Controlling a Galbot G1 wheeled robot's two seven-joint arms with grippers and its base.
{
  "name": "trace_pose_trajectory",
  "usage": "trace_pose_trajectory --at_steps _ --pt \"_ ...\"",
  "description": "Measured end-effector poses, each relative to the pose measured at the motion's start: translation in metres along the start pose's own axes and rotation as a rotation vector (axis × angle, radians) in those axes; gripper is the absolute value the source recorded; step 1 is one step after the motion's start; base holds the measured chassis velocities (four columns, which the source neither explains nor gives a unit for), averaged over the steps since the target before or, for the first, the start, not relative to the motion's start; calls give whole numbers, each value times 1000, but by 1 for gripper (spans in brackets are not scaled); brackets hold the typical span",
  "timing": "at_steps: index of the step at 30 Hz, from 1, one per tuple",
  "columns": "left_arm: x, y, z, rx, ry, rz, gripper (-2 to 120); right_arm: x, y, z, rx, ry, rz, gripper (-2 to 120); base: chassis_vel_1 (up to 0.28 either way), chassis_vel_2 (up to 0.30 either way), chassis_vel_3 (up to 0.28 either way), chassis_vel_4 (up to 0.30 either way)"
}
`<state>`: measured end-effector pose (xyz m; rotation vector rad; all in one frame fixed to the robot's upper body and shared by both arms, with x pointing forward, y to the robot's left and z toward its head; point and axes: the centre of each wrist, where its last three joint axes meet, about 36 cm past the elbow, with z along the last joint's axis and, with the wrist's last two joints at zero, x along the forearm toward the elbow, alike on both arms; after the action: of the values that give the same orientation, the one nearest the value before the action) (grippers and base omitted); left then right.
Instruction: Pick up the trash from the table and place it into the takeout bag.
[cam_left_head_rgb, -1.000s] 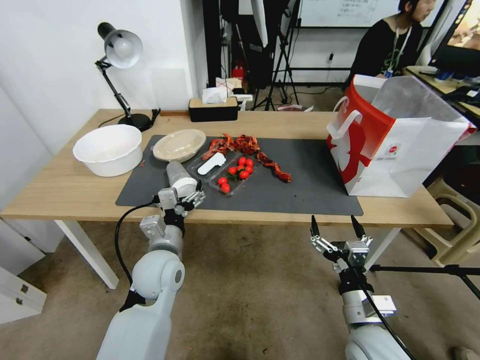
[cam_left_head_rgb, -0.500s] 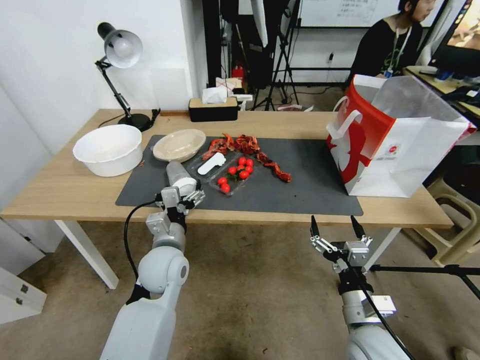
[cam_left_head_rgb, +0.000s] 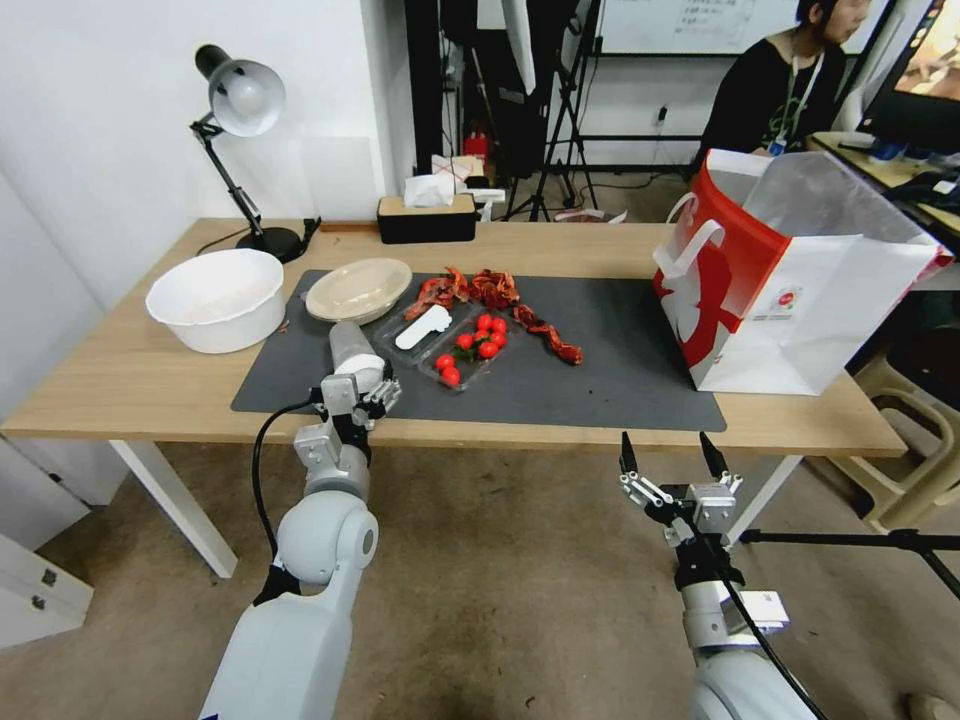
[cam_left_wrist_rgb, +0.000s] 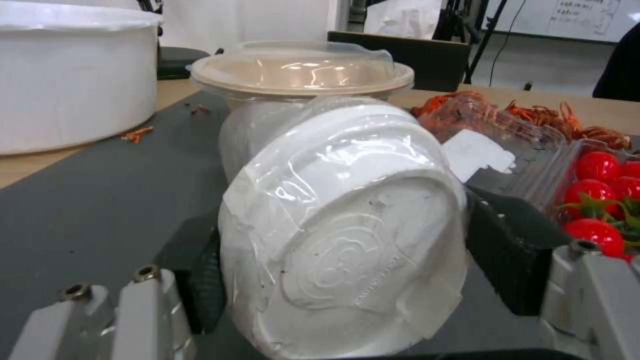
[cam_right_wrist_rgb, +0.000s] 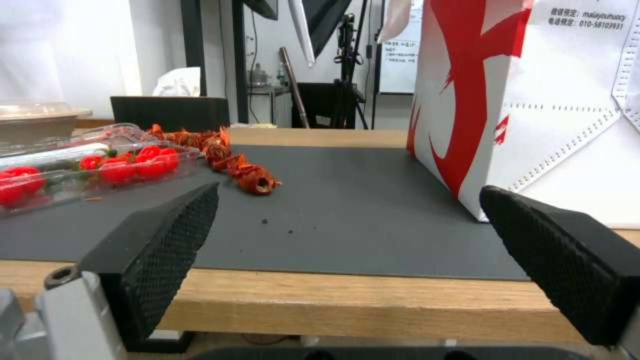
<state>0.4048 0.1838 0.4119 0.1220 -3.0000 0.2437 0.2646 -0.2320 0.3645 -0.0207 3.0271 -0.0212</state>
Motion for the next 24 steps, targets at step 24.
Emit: trace_pose_trajectory --at_steps 24 --pt "10 37 -52 -124 -250 392 71 2 4 -1 -5 -7 2 96 0 0 0 0"
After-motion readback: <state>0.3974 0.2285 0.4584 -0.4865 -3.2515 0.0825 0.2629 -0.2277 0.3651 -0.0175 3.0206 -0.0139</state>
